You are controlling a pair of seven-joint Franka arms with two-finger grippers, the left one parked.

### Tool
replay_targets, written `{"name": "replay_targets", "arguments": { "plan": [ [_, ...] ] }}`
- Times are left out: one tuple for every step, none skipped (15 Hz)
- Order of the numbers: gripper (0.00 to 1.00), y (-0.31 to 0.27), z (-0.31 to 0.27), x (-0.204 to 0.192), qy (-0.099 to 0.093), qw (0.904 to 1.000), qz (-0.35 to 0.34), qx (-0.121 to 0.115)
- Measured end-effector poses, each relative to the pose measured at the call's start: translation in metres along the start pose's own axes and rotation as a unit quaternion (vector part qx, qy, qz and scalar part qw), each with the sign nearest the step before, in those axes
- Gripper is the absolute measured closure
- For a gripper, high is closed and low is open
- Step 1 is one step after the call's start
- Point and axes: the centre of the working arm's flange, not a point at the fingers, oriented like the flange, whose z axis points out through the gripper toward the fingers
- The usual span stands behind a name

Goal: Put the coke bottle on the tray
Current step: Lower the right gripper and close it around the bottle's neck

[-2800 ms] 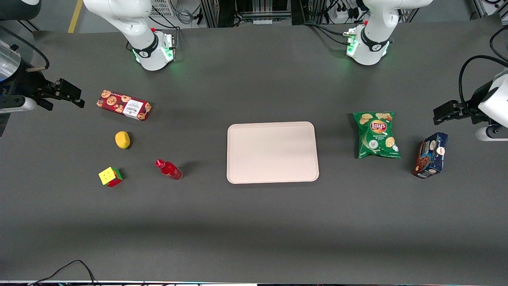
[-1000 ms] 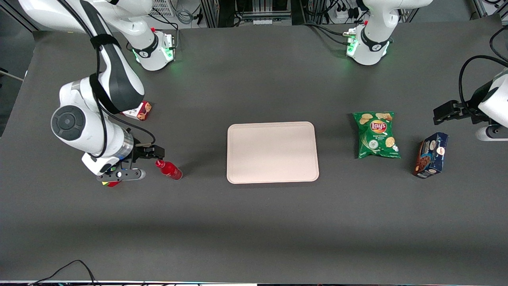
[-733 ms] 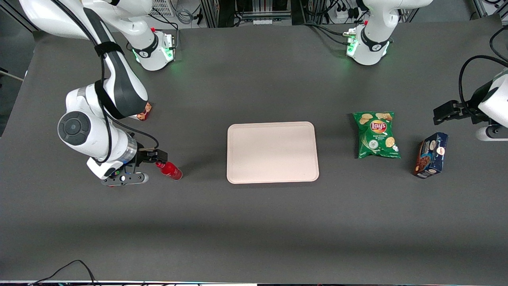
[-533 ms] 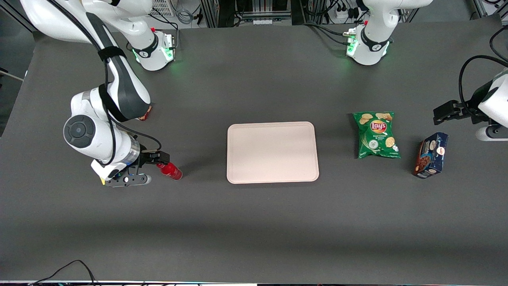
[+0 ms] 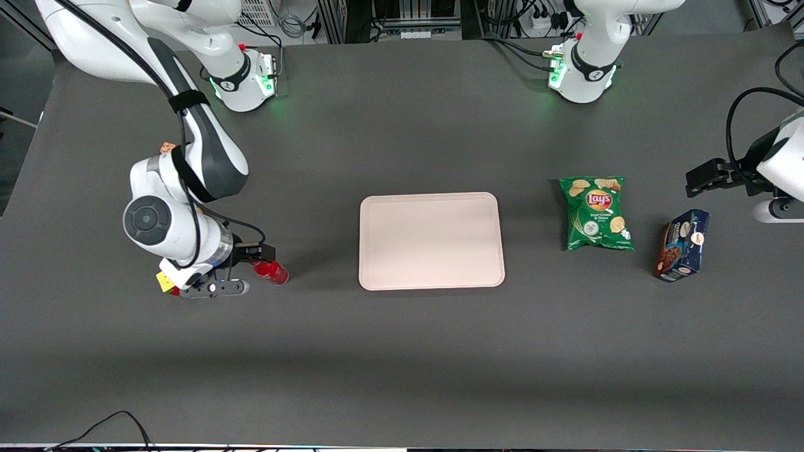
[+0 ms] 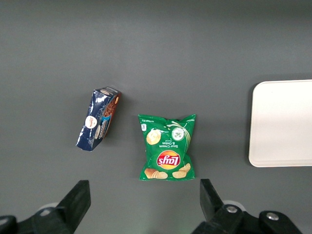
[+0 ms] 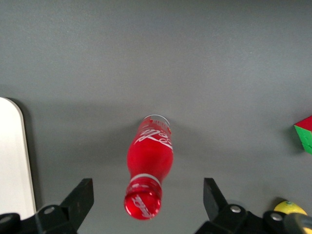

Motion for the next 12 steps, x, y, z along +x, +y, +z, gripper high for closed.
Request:
{"name": "replay_targets", "arguments": {
  "plan": [
    [0.00, -0.003, 0.006, -0.001, 0.001, 1.0000, -0.001, 0.000],
    [0.00, -0.005, 0.011, -0.002, 0.001, 1.0000, -0.003, 0.000],
    [0.00, -0.006, 0.016, -0.004, 0.000, 1.0000, -0.003, 0.000],
    [0.00, -0.006, 0.019, -0.005, 0.000, 1.0000, -0.004, 0.000],
    [0.00, -0.006, 0.021, -0.006, -0.002, 1.0000, -0.004, -0.001],
    [0.00, -0.006, 0.023, -0.006, -0.002, 1.0000, -0.004, -0.001],
    [0.00, -0.006, 0.024, -0.007, 0.000, 1.0000, -0.004, 0.000],
    [0.00, -0.006, 0.025, -0.007, 0.002, 1.0000, -0.004, 0.000],
    [0.00, -0.006, 0.025, -0.007, 0.002, 1.0000, -0.004, 0.000],
    [0.00, -0.006, 0.026, -0.007, 0.002, 1.0000, -0.004, 0.000],
    [0.01, -0.005, 0.025, -0.007, 0.003, 1.0000, -0.004, 0.000],
    [0.01, -0.005, 0.025, -0.007, 0.003, 1.0000, -0.004, -0.001]
  ]
}}
